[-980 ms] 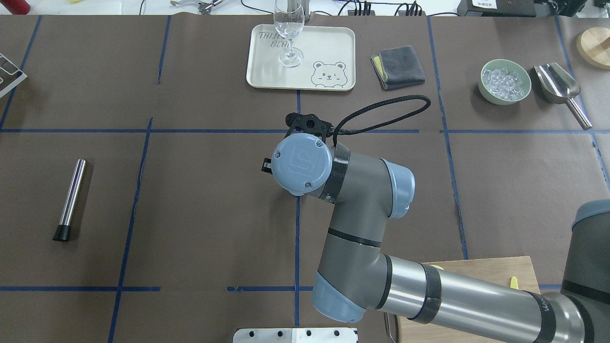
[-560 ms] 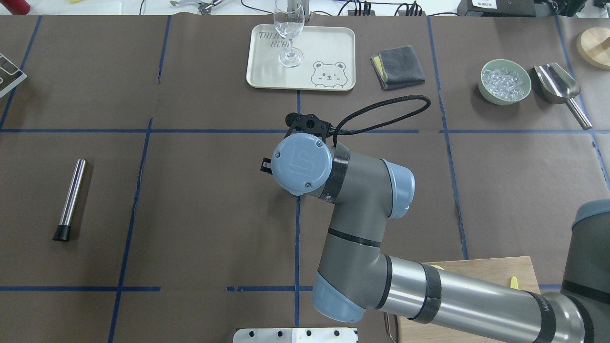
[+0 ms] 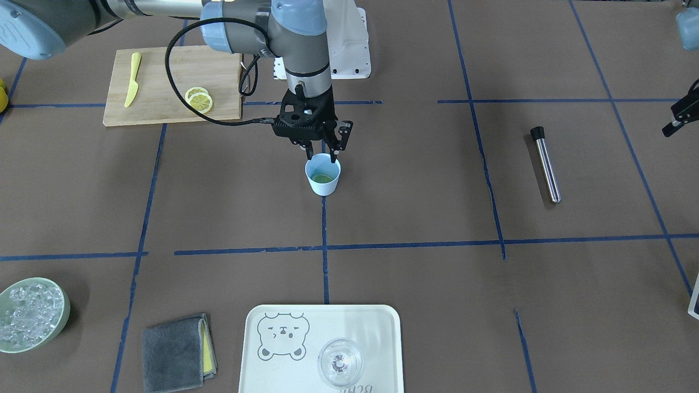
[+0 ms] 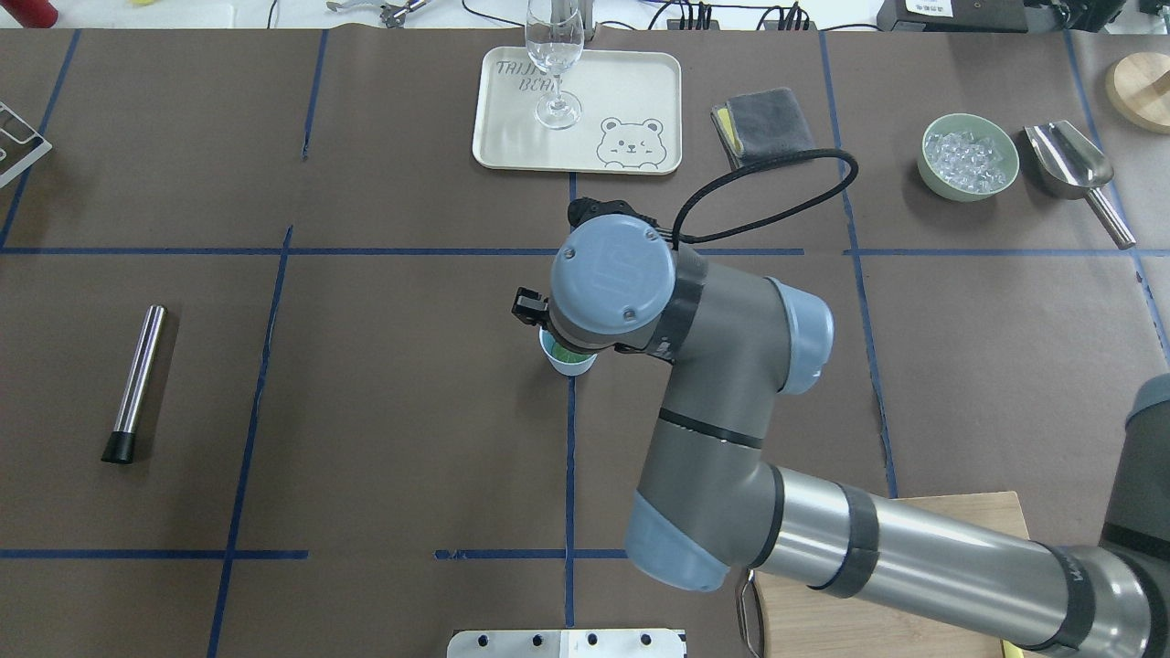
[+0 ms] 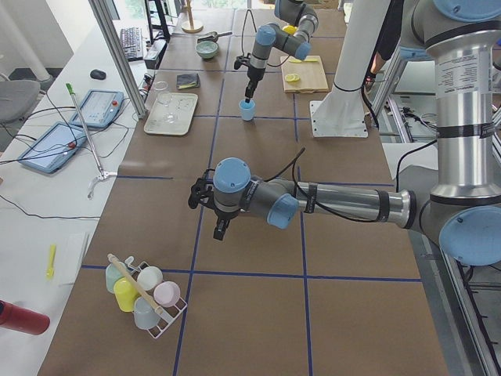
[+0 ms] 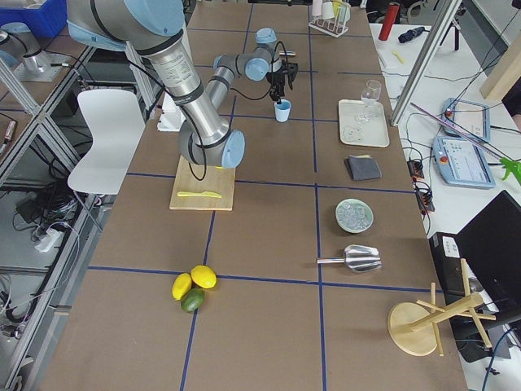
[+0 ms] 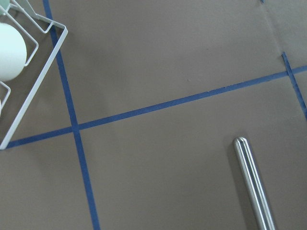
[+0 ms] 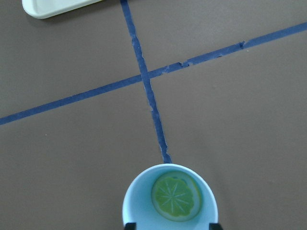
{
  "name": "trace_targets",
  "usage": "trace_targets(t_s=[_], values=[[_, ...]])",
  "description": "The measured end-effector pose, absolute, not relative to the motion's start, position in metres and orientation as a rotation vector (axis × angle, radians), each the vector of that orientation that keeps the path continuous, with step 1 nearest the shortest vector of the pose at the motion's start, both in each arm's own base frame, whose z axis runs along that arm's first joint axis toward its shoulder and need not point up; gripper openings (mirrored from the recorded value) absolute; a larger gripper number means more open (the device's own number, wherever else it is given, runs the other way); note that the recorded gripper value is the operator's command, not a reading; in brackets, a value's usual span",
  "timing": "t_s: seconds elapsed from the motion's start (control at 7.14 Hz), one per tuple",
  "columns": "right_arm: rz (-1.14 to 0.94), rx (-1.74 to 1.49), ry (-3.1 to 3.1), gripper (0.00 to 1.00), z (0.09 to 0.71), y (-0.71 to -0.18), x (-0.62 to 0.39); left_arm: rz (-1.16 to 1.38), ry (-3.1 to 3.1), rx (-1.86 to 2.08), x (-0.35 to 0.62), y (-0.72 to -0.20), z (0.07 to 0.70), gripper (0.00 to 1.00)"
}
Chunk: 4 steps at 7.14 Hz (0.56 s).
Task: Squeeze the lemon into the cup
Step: 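Raise the right gripper from the cup while the left reaches for the muddler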
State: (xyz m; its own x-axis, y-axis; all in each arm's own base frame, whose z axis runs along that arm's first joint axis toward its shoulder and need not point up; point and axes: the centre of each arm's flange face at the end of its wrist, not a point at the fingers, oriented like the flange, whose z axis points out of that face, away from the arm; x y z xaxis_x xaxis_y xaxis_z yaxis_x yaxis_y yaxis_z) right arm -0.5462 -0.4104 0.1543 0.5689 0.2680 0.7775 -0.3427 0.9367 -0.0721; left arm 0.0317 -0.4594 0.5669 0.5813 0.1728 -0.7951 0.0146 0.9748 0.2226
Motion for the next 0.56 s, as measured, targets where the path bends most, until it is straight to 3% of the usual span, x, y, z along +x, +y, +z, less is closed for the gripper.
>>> trace_targets(t_s=[0.14, 0.28, 0.56], values=[[0.328, 0.075, -0.912, 0.75, 0.174, -0.416, -0.501, 0.04, 0.952, 0.154, 0.068, -0.467, 0.558, 1.0], [0.279, 0.07, -0.918, 1.0, 0.199, -0.419, -0.452, 0.006, 0.929, 0.116, 0.106, -0.473, 0.55, 1.0], [0.209, 0.084, -0.894, 1.0, 0.252, -0.414, -0.372, 0.009, 0.888, 0.062, 0.173, -0.476, 0.549, 1.0]])
